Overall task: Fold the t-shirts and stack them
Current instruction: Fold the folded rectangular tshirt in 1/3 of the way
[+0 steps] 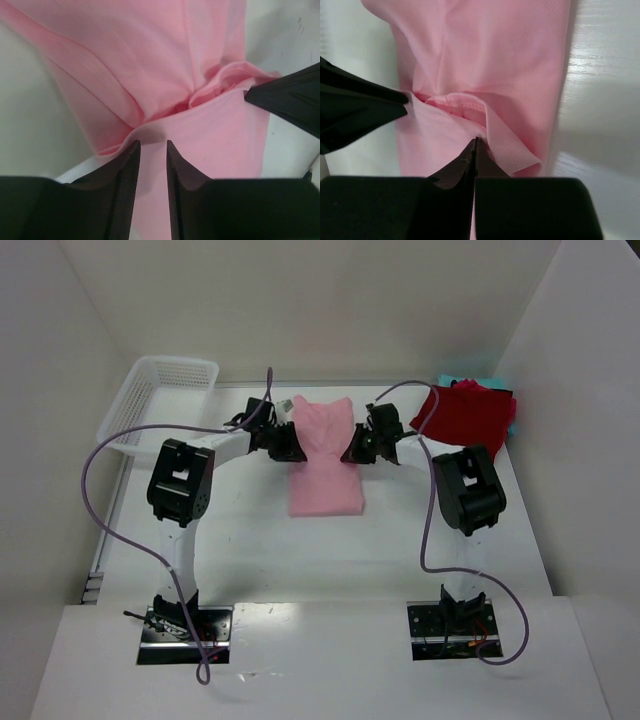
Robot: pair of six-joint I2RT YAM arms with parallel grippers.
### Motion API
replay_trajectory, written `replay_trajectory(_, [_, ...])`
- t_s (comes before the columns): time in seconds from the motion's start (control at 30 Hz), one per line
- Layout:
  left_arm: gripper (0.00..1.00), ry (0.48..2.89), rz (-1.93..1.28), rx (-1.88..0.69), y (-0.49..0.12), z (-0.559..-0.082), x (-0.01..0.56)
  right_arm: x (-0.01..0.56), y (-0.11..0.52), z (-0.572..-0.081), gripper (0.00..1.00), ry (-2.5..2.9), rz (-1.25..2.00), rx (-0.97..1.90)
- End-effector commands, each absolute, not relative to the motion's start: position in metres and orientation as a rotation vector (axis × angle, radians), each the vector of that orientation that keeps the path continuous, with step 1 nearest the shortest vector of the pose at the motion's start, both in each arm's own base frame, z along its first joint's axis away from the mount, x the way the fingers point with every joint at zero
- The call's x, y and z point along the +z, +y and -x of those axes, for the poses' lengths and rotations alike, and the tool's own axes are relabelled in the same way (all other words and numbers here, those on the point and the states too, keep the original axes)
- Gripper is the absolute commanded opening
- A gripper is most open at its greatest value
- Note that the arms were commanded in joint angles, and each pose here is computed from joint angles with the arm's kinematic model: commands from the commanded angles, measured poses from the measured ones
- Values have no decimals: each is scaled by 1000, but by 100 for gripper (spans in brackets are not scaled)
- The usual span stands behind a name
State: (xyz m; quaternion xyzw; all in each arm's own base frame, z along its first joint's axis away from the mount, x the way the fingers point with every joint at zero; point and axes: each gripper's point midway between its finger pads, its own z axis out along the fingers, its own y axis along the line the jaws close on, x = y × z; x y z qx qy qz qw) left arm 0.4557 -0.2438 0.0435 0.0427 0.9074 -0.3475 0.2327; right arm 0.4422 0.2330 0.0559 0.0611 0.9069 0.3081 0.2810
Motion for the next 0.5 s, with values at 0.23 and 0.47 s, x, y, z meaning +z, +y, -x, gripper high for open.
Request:
replay_trajectory(0.23, [60, 2392, -172, -852, -227, -495, 74, 102, 221, -499, 0, 2258, -127, 796])
replay_trajectory(0.47, [78, 2305, -200, -809, -203, -495, 127, 190, 203, -515, 18, 2088, -98, 757])
